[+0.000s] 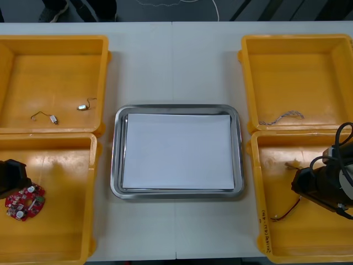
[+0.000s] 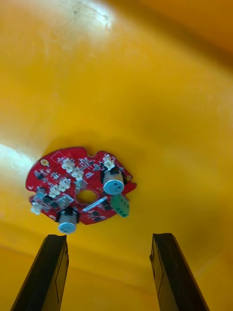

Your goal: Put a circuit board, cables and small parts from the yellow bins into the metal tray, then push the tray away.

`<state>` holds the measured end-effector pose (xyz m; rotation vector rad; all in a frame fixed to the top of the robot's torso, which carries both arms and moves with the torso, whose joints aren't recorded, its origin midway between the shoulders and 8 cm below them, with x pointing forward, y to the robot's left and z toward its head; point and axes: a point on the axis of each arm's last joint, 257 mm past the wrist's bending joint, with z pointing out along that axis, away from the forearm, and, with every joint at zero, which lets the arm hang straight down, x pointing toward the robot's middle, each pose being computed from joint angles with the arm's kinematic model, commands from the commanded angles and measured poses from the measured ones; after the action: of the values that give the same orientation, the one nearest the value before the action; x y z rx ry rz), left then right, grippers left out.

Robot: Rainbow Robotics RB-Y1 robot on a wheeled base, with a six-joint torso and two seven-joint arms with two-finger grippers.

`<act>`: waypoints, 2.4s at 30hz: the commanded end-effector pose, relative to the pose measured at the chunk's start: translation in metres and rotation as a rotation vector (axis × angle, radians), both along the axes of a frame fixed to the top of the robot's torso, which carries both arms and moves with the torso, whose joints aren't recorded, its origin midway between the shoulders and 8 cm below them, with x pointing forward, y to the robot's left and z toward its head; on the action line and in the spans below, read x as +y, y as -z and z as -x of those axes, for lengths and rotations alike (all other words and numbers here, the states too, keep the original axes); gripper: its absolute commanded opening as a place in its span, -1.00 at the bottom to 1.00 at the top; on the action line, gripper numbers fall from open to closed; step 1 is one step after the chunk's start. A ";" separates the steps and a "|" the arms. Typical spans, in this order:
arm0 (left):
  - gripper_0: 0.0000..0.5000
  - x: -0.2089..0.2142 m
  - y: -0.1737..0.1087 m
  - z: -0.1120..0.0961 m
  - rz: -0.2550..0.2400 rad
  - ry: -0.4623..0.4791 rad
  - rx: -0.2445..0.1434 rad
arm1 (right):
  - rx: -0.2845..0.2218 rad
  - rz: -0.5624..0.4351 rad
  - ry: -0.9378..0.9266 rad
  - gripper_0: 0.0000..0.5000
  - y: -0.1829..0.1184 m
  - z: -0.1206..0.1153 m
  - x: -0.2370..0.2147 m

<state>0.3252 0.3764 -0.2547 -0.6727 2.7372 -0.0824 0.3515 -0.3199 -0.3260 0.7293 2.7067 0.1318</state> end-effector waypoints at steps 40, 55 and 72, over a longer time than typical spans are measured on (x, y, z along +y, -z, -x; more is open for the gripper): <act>1.00 -0.025 0.041 0.005 0.082 -0.310 -0.035 | -0.054 -0.058 0.020 -1.00 0.028 0.004 0.019; 1.00 -0.030 0.050 0.000 0.103 -0.326 -0.082 | -0.040 -0.036 -0.107 -1.00 -0.041 0.025 0.034; 1.00 -0.029 0.062 0.001 0.094 -0.325 -0.087 | -0.081 0.003 -0.307 -1.00 -0.112 0.015 0.071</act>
<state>0.3297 0.3539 -0.3093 -1.1794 2.4807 -0.1758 0.3203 -0.2517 -0.2467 0.3901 2.7806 0.2388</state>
